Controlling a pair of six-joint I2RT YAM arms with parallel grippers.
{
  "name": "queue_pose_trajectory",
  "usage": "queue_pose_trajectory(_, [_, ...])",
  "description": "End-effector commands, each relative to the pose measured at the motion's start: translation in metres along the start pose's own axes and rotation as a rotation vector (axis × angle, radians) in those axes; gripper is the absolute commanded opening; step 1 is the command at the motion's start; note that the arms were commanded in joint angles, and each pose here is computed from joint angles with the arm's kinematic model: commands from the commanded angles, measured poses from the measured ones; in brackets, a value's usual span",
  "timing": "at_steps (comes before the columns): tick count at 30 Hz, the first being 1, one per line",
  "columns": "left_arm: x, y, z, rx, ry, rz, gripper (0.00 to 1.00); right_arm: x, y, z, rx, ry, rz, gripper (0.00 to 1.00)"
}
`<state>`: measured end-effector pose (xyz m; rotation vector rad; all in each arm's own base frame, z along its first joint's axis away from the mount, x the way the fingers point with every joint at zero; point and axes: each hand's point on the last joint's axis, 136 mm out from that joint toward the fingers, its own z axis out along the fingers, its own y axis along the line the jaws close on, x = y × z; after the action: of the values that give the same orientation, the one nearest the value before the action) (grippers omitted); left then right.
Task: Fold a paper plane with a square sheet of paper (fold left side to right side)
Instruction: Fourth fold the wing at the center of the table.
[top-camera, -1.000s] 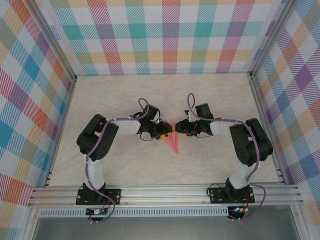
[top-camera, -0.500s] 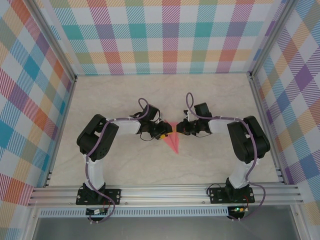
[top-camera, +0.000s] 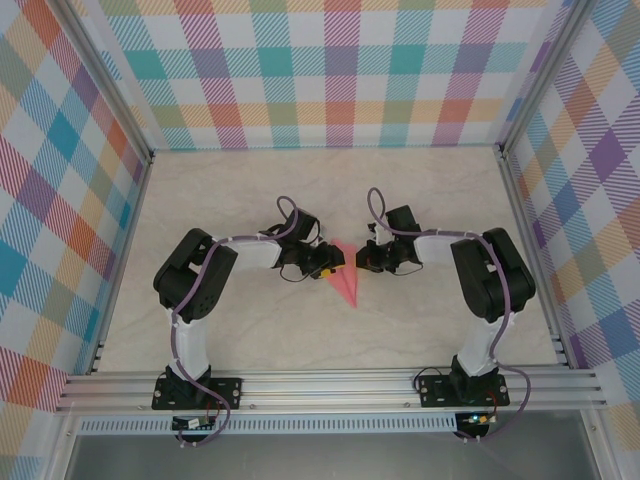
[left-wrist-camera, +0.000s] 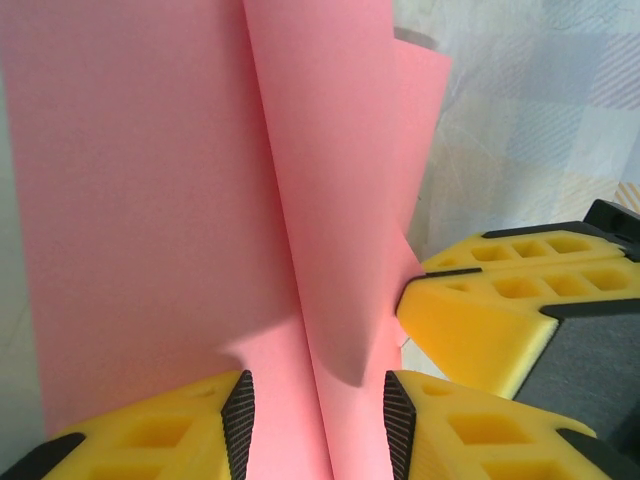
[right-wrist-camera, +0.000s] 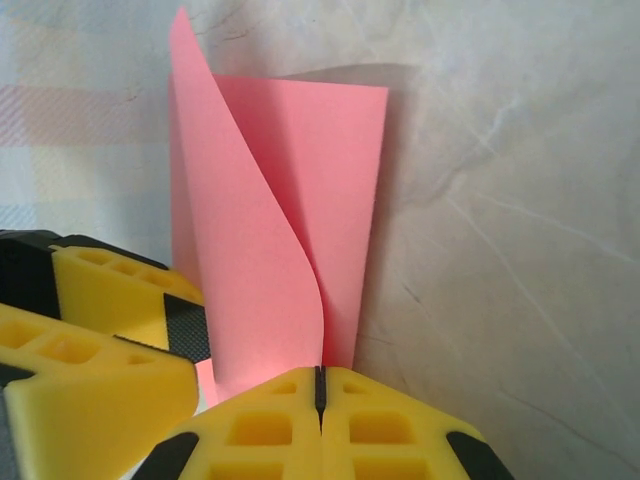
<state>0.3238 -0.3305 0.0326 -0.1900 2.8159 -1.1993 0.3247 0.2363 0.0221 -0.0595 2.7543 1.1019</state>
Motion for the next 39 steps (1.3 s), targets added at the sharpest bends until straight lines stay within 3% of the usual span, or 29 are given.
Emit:
queue_pose_trajectory(1, [0.005, 0.004, 0.002, -0.033, 0.008, 0.009, 0.41, -0.002, -0.002, 0.004, 0.012, 0.010, -0.020, 0.03])
queue_pose_trajectory(39, [0.005, 0.005, 0.003, -0.036, 0.010, 0.009, 0.41, -0.003, 0.021, -0.007, -0.018, -0.010, -0.077, 0.04])
